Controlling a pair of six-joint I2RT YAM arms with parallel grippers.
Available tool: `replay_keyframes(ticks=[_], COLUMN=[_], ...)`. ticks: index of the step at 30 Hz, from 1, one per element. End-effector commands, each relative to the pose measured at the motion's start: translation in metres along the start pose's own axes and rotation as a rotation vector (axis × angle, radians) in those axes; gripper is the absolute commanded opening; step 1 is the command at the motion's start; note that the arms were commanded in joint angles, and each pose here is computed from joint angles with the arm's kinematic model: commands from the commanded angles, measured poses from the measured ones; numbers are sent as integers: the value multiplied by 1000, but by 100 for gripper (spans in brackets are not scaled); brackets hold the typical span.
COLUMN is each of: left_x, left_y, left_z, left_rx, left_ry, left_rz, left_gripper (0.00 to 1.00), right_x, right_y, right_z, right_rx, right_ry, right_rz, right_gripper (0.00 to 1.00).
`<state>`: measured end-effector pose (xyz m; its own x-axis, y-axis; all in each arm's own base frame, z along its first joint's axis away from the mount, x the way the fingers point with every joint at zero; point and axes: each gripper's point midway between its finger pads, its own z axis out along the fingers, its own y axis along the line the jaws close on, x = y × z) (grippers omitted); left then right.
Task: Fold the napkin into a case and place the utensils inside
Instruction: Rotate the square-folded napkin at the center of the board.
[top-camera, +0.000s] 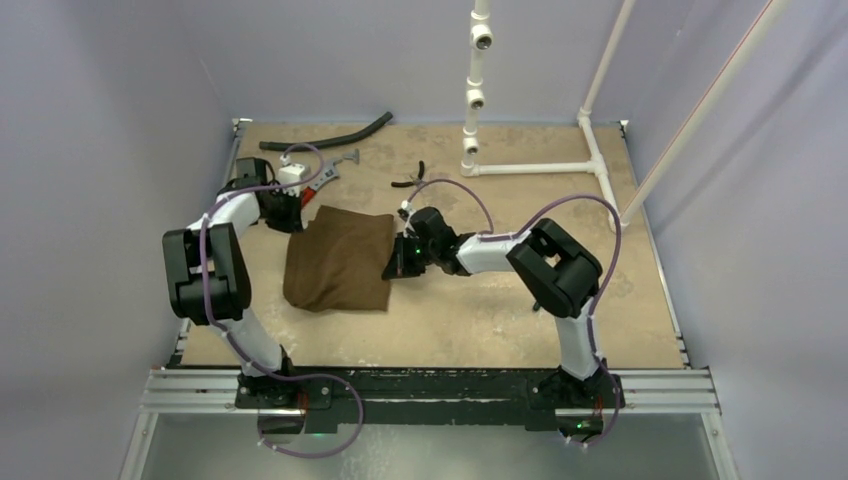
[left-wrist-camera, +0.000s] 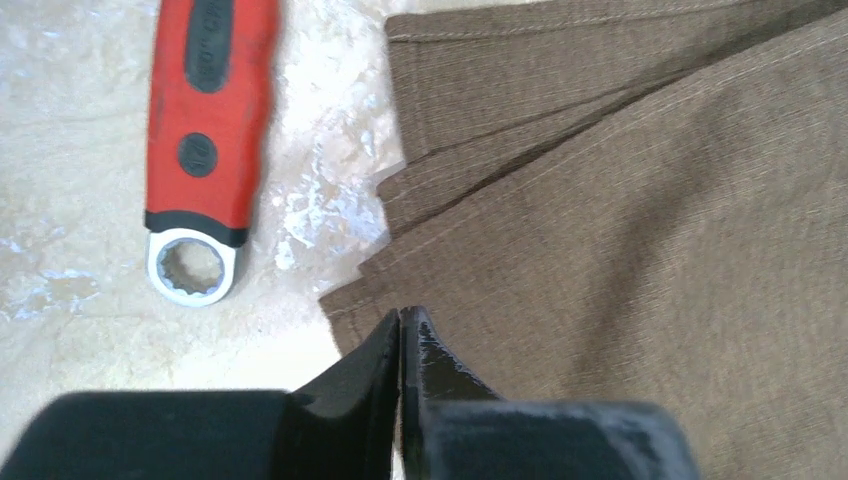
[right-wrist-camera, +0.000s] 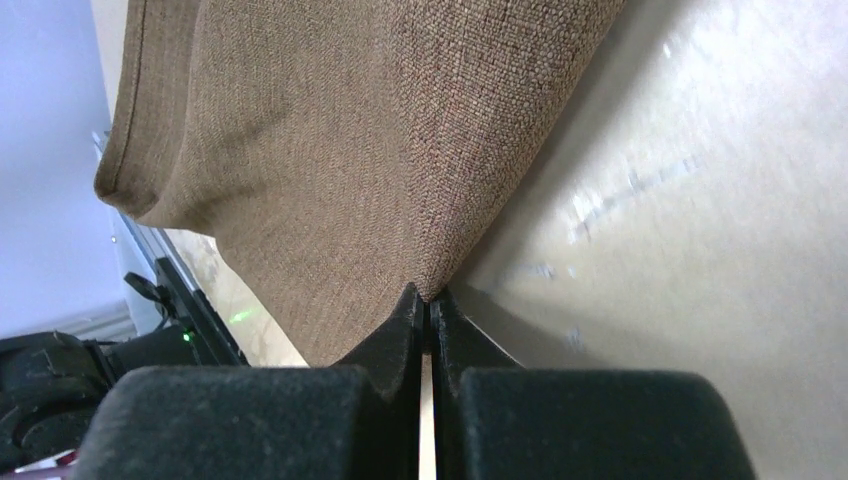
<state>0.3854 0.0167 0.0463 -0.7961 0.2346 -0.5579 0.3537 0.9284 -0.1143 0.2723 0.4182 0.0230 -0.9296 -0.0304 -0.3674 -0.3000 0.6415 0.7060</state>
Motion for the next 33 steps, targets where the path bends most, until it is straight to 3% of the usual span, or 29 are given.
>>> replay_keyframes(ticks=[1,3,8,9,11,13,15,17,21,25,27,28,30,31,33], left_x=[-13,-15,-8,-3,10,26,36,41,43,43,45,46,44,44,45], left_y=[-16,-25,-52,-54,-57,-58,-51,-43,-40,-46,-51,-53,-53,-52,-53], left_z=[-17,-26,-37,-34,-26,-11,0,7,14,21,26,27,28,27,25], left_rx=[27,40,97,102,123,150,122,79,59,108,144,160,162,152,151], left_ry=[-3,4,35,53,104,161,200,207,203,217,219,223,222,218,223], left_rz=[56,83,111,103,73,45,18,4,-3,-15,-27,-33,-42,-45,-47], left_gripper=[12,27,40,63,78,85,88,89,98,83,70,60,18,8,9], right_x=[11,21,43,45,46,45,41,37,36,37,37,36,35,35,35], right_y=[-8,-20,-44,-47,-47,-45,-41,-37,-36,-35,-35,-35,-35,-35,-35], right_z=[-29,-37,-54,-56,-57,-55,-52,-52,-52,-53,-53,-53,-53,-53,-53], right_rx=[64,100,180,189,186,176,166,158,157,154,156,157,156,158,159], right_ry=[2,15,53,54,59,61,61,57,55,58,56,56,54,54,54], right_rz=[-34,-39,-45,-47,-50,-52,-60,-66,-70,-68,-65,-64,-65,-65,-65], right_gripper=[0,0,0,0,1,5,18,24,23,20,18,17,15,15,14])
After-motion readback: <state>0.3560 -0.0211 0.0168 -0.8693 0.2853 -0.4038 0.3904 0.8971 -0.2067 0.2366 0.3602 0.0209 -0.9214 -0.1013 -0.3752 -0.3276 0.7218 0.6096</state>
